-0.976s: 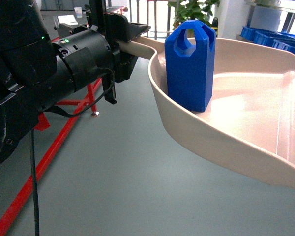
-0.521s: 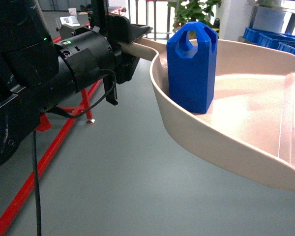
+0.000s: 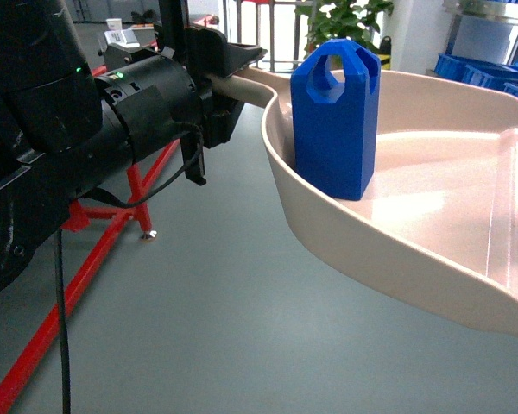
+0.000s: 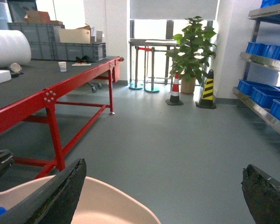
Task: Place part in tray to right shelf
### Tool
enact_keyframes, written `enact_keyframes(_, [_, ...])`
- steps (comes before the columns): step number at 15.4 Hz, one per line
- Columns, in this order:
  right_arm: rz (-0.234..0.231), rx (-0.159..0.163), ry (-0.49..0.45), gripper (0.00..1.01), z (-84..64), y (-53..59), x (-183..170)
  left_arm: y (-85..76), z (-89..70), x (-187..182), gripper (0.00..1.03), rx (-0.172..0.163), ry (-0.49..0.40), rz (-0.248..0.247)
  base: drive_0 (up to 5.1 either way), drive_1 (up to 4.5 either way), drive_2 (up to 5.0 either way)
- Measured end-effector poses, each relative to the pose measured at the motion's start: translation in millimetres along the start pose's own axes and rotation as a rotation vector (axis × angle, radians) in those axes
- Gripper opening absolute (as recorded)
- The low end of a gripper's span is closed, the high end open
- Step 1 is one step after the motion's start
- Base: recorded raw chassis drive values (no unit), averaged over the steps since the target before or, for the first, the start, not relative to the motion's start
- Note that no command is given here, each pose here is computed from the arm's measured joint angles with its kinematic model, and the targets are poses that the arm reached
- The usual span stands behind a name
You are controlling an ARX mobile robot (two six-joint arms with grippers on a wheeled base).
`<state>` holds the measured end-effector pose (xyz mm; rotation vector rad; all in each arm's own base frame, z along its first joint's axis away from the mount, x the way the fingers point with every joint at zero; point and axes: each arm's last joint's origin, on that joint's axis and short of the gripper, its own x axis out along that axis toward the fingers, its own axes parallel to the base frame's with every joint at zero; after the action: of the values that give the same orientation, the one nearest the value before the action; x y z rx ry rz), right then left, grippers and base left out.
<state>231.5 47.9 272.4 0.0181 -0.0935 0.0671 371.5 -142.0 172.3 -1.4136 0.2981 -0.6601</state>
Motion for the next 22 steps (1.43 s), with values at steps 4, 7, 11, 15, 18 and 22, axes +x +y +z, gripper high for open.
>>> enact_keyframes(4, [-0.001,-0.001,0.005,0.98,-0.5,-0.1,0.0,0.5,-0.1,-0.1,0.12,-0.001,0.0,0.004,0.0,4.34,-4.3])
enact_keyframes(7, [-0.001,-0.001,0.002,0.98,-0.2,-0.1,0.0,0.1,0.0,-0.1,0.12,0.0,0.0,0.0,0.0,4.37,-4.3])
enact_keyframes(11, [0.001,0.0,0.0,0.98,0.1,0.1,-0.1,-0.2,0.1,0.0,0.12,0.001,-0.004,-0.001,0.0,4.37,-4.3])
enact_keyframes(15, [-0.001,0.0,0.0,0.98,-0.1,-0.1,0.0,-0.3,0.0,-0.1,0.12,0.001,-0.001,-0.003,0.0,4.33,-4.3])
enact_keyframes(18, [-0.001,-0.001,0.002,0.98,-0.2,-0.1,-0.1,-0.5,0.4,-0.2,0.12,0.002,-0.002,-0.006,-0.1,4.26,-4.4])
enact_keyframes(22, [0.0,-0.001,0.003,0.98,-0.3,-0.1,-0.1,-0.1,0.3,-0.2,0.12,0.001,-0.002,-0.001,0.0,4.29,-4.4])
